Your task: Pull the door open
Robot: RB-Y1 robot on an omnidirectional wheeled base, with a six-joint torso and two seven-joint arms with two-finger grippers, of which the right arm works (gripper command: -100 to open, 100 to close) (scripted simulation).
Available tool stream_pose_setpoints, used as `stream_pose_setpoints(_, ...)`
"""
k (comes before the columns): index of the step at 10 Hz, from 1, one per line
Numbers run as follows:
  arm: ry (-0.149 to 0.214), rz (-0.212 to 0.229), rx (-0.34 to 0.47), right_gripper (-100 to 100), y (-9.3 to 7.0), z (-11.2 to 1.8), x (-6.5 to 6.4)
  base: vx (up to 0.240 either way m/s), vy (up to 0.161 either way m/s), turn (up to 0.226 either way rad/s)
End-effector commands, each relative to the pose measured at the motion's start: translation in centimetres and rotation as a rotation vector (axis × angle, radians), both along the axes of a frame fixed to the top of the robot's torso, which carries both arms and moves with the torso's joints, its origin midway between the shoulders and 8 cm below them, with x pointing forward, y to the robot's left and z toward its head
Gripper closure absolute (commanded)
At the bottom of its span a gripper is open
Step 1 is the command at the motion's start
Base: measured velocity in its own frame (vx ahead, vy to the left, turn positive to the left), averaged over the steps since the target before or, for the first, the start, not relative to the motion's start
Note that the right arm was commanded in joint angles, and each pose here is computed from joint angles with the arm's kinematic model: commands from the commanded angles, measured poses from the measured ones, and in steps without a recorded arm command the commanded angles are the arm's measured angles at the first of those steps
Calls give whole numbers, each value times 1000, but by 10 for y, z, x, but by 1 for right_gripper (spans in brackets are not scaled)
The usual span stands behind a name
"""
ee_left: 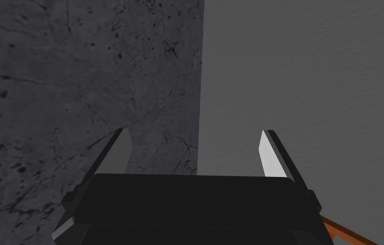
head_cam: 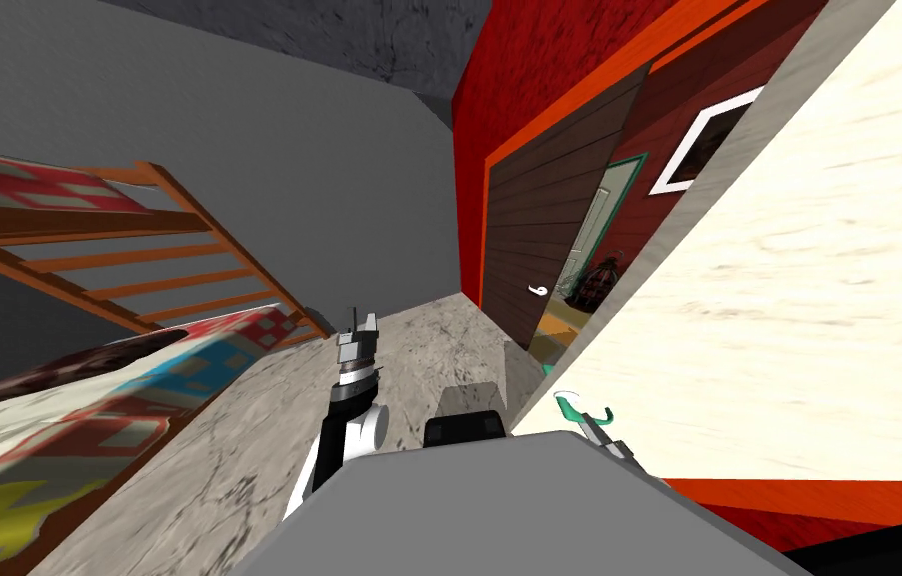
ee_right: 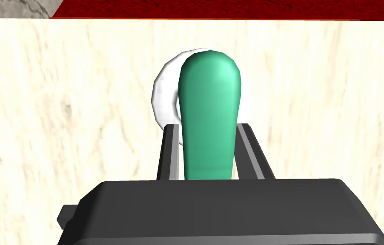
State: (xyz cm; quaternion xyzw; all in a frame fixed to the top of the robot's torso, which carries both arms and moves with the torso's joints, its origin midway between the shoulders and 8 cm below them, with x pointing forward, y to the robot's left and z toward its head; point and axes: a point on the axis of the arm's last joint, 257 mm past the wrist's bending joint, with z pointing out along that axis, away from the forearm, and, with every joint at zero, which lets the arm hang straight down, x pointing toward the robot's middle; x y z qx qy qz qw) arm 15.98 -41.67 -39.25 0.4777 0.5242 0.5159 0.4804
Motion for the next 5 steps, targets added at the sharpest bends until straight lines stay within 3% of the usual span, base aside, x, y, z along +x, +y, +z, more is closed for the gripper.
stream_pose_setpoints(1,-8,1,11,100,8,0,-4,-59,9,162)
stream_pose_setpoints(3,-8,-18,12,100,8,0,-16,-210,-8,195)
stream_pose_setpoints(5,-7,-31,12,100,9,1,-25,-193,7,28)
